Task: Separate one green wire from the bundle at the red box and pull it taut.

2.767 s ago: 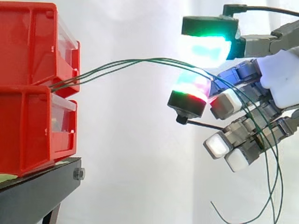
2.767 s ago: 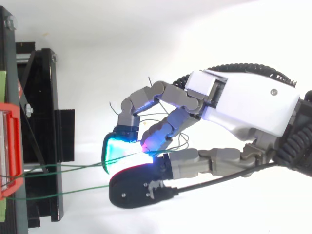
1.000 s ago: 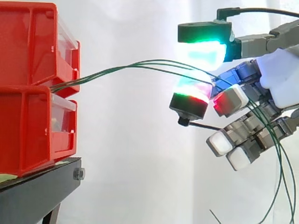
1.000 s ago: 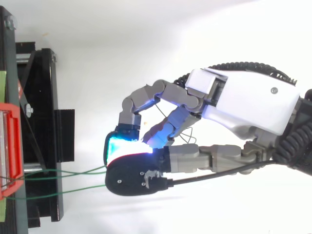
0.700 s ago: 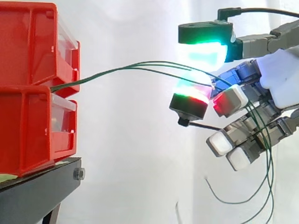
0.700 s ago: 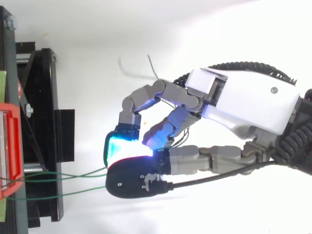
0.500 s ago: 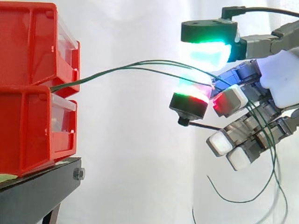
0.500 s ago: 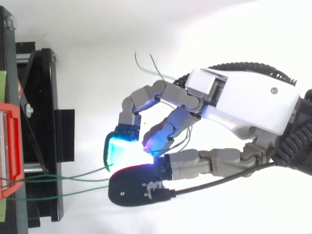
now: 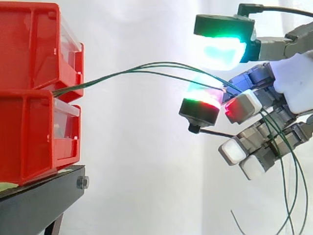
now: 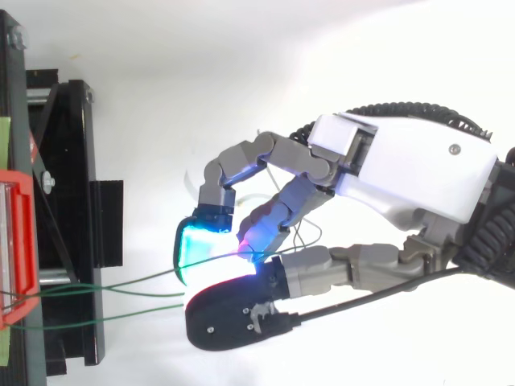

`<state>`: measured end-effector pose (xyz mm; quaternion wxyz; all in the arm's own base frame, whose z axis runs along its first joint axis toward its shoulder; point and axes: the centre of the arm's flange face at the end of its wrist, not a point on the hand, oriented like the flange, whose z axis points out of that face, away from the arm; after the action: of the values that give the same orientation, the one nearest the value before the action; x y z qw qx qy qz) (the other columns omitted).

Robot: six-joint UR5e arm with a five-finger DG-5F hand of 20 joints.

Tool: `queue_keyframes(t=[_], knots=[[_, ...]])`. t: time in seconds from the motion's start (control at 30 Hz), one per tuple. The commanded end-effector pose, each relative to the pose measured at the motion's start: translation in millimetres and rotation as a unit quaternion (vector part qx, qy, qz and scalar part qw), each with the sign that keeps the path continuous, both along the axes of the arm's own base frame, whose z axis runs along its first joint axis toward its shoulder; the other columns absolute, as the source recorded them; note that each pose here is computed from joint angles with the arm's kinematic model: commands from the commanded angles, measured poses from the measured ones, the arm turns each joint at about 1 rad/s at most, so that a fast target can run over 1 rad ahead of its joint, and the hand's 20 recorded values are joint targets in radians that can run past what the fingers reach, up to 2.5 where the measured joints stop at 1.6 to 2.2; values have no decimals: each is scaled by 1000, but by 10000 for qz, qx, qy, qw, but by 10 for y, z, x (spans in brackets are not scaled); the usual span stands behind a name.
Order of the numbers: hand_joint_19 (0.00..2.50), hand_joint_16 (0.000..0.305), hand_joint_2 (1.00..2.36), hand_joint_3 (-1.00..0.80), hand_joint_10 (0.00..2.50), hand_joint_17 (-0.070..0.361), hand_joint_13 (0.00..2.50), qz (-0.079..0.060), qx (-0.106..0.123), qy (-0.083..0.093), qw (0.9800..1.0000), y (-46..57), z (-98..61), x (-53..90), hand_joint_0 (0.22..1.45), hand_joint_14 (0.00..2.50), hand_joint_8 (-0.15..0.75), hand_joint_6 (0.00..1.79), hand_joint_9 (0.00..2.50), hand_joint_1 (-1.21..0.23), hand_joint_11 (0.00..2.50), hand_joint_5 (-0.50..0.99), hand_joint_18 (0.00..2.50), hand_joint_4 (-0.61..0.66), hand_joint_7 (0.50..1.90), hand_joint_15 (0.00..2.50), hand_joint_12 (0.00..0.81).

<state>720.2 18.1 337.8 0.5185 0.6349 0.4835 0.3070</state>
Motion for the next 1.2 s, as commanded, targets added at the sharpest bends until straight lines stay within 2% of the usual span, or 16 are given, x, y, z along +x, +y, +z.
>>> queue_keyframes(t=[0.0,0.17,0.27,0.37,0.47,0.53,0.63,0.7,0.73,0.77,0.8,0.87,0.9,1.0,1.17], knots=[[601,51,1005,-440,24,114,885,9,-2,6,10000,12,-6,-2,562,25,244,869,1226,-655,936,-145,633,72,1027,626,354],[606,50,1011,-328,24,113,887,9,0,-1,10000,13,1,0,599,24,242,869,1226,-724,946,-146,633,59,1059,630,350],[603,50,1013,-307,24,112,880,9,3,-9,10000,13,1,2,619,26,240,878,1203,-812,946,-151,636,52,1049,629,351],[594,50,1011,-344,24,112,872,1,0,-1,10000,2,-5,0,631,25,236,884,1177,-858,951,-156,634,52,1014,625,346],[569,49,1000,-500,24,111,861,1,0,-1,10000,2,-5,0,643,25,223,884,1168,-936,949,-157,635,59,993,616,341],[568,49,1000,-500,24,110,860,-6,0,-1,10000,-9,-5,0,603,24,225,882,1168,-980,945,-156,641,66,985,615,337],[566,50,1000,-500,24,113,869,-6,-2,6,10000,-10,-6,-2,537,24,230,884,1177,-941,936,-153,660,75,938,610,342],[563,55,1000,-500,21,123,902,-6,0,-1,10000,-9,-5,0,469,24,250,874,1228,-772,921,-143,698,92,934,611,365],[567,56,1000,-500,20,125,918,-6,0,-1,10000,-9,-5,0,460,24,259,870,1243,-733,928,-140,707,93,941,613,370],[565,56,1000,-500,20,126,920,-6,3,-9,10000,-9,1,3,455,24,259,865,1251,-697,923,-138,712,92,955,610,376],[571,57,1000,-500,21,128,928,-6,0,-1,10000,-9,-5,0,453,23,266,860,1260,-600,914,-135,716,101,959,613,380],[573,57,1000,-500,22,128,932,-6,0,-1,10000,-9,-5,0,457,23,265,854,1267,-541,911,-133,716,101,966,613,382],[586,54,1000,-500,20,122,924,-6,0,-1,10000,-9,-5,0,490,23,256,850,1267,-455,921,-133,694,90,989,618,371],[607,50,1000,-500,24,113,917,-14,-2,-2,10000,-11,-5,0,552,24,245,843,1264,-434,931,-132,663,74,1025,630,352],[624,49,1004,-442,24,111,953,-22,0,-1,10000,-31,-5,1,588,27,239,845,1287,-538,998,-138,659,76,1054,694,348]])
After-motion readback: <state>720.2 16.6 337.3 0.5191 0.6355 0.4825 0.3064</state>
